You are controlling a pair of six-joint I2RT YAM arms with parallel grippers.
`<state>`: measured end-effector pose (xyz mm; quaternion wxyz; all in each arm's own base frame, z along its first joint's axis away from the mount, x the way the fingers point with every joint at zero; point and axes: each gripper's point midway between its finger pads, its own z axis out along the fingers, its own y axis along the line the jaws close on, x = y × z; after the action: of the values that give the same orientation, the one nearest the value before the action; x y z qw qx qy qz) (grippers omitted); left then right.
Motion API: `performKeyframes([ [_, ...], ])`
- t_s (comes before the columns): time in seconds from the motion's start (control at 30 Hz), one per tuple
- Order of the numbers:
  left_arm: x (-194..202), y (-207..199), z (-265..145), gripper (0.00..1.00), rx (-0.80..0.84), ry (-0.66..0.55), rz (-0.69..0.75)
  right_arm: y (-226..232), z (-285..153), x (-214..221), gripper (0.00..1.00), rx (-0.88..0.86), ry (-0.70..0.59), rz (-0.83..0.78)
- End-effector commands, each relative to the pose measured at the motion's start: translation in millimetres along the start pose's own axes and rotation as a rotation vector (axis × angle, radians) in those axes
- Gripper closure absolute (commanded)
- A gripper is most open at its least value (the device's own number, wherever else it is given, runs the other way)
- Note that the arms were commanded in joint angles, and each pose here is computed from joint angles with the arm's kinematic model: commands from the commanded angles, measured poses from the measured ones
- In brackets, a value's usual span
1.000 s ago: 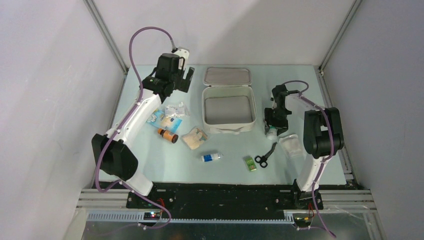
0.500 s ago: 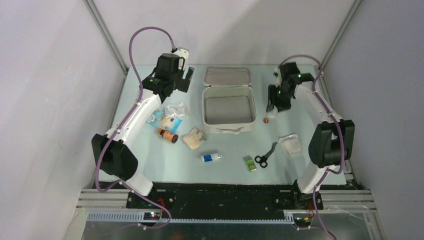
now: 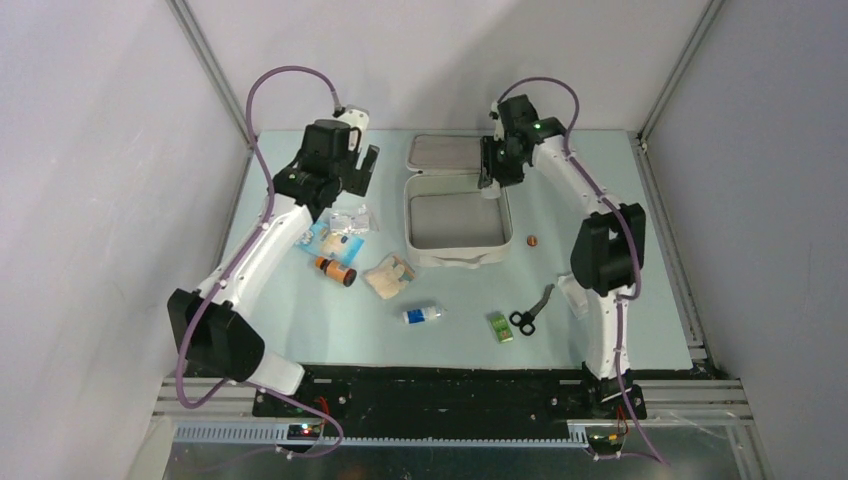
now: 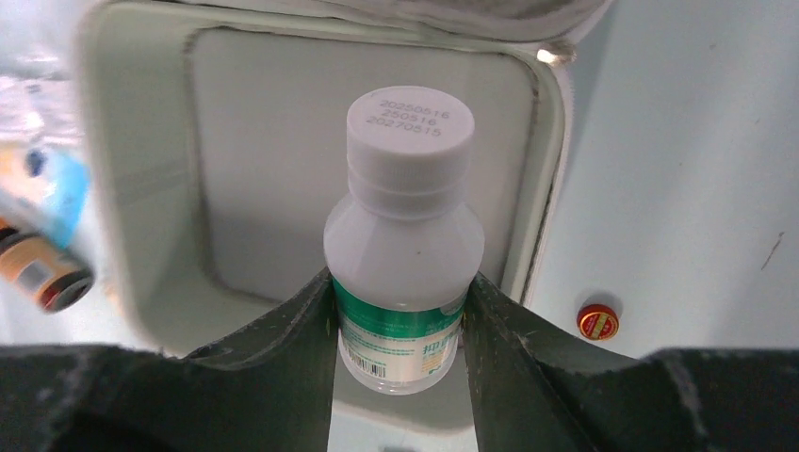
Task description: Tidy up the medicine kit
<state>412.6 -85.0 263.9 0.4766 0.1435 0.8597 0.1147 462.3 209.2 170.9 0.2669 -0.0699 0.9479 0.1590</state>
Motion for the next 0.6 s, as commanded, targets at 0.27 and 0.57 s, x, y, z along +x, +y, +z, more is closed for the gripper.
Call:
performKeyframes([
  [0.27, 5, 16, -21, 0.0, -0.048, -0.034, 0.008, 0, 34, 22, 0.78, 0.139, 0.067, 0.041],
  [0.57, 13, 27, -33, 0.0, -0.067, -0.043, 0.021, -24, 61, 60, 0.76, 0.244, 0.165, 0.029],
])
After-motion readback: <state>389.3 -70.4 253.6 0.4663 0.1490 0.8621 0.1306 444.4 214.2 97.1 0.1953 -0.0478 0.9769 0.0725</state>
